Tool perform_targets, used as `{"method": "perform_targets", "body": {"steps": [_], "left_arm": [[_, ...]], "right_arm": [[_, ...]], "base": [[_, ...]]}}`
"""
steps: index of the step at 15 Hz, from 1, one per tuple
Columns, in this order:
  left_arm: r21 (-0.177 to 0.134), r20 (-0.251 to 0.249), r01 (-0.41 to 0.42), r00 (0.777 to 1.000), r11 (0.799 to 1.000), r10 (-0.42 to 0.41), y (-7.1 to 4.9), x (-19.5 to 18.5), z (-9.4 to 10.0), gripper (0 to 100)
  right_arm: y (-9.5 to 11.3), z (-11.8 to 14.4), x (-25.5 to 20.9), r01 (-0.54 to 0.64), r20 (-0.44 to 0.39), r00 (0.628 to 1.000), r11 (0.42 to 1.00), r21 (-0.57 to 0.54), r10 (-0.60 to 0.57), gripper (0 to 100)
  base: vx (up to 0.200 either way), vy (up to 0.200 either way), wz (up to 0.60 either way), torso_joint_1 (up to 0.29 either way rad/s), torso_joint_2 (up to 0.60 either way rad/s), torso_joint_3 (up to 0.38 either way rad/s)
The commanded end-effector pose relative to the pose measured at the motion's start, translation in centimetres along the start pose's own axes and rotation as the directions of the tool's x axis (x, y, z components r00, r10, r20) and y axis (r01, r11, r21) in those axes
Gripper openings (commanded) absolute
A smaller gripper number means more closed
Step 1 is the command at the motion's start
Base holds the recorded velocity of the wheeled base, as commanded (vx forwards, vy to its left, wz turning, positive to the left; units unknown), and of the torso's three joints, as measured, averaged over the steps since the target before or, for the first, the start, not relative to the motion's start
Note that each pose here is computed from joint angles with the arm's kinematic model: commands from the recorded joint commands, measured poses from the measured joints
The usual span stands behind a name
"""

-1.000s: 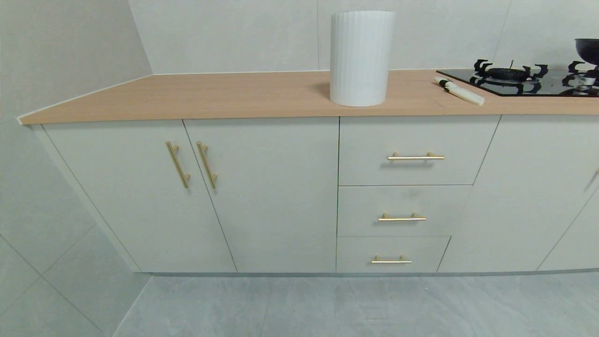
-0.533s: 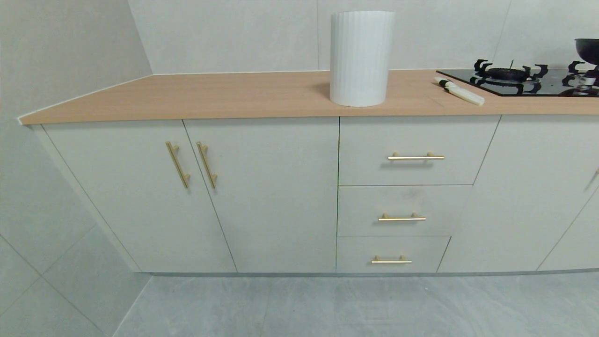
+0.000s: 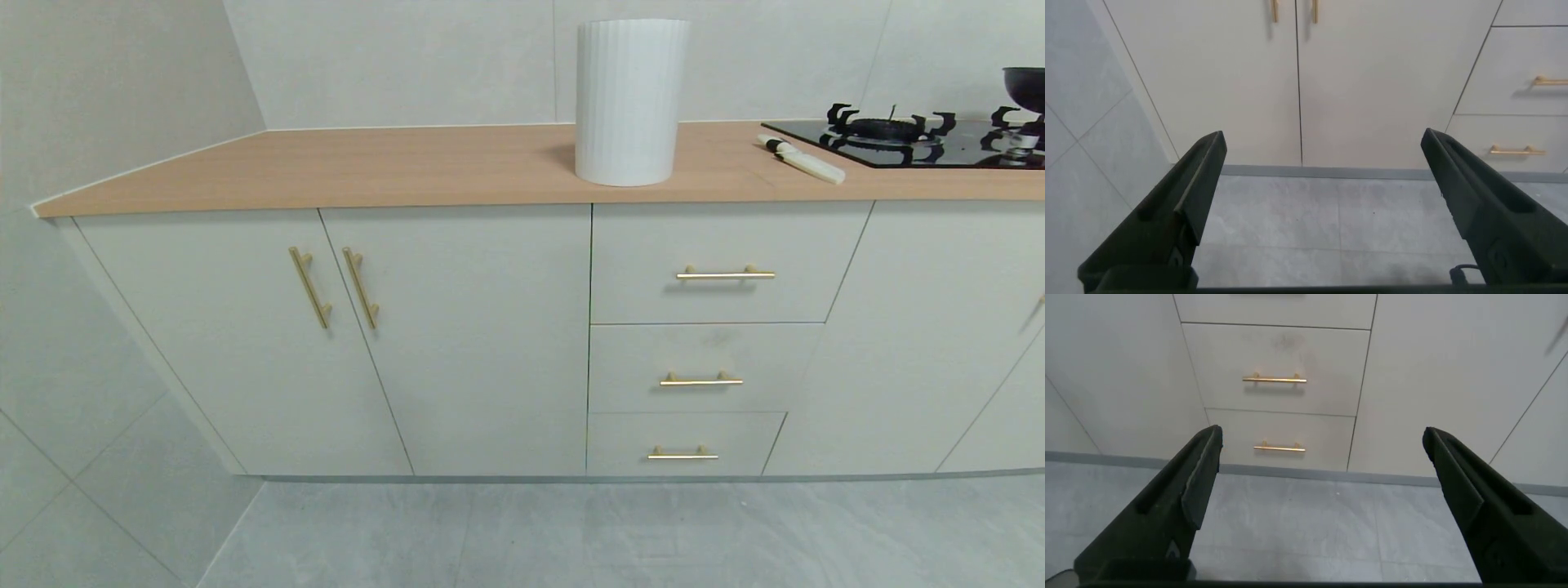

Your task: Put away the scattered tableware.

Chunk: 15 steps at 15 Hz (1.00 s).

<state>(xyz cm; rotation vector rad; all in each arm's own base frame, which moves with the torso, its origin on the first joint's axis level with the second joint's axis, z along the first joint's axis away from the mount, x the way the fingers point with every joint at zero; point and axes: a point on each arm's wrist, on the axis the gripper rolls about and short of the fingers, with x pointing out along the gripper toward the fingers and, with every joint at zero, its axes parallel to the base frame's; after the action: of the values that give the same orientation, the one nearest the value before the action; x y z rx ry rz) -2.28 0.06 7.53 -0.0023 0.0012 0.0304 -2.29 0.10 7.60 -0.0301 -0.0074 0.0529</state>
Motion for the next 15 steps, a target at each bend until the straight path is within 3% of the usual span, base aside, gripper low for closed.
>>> {"method": "perform_targets", "body": {"steps": [1,9,15], "left_arm": [[-0.001,0.000,-0.002,1.000,1.000,0.002,0.00,0.00,0.00,100],[-0.001,0.000,0.000,1.000,1.000,0.000,0.00,0.00,0.00,100],[-0.001,0.000,-0.002,1.000,1.000,0.002,0.00,0.00,0.00,100]], "right_arm": [[0.00,-0.01,0.01,0.001,-0.002,1.000,1.000,0.010,-0.001,100],[-0.01,-0.01,0.01,0.004,-0.002,1.000,1.000,0.022,-0.004,100],[-0.01,-0.01,0.01,0.004,-0.002,1.000,1.000,0.025,-0.004,100]], "base": [[0.000,0.000,0.00,0.000,0.00,0.000],[0.000,0.000,0.00,0.000,0.00,0.000],[0.200,0.000,0.00,0.005,0.00,0.003]]}}
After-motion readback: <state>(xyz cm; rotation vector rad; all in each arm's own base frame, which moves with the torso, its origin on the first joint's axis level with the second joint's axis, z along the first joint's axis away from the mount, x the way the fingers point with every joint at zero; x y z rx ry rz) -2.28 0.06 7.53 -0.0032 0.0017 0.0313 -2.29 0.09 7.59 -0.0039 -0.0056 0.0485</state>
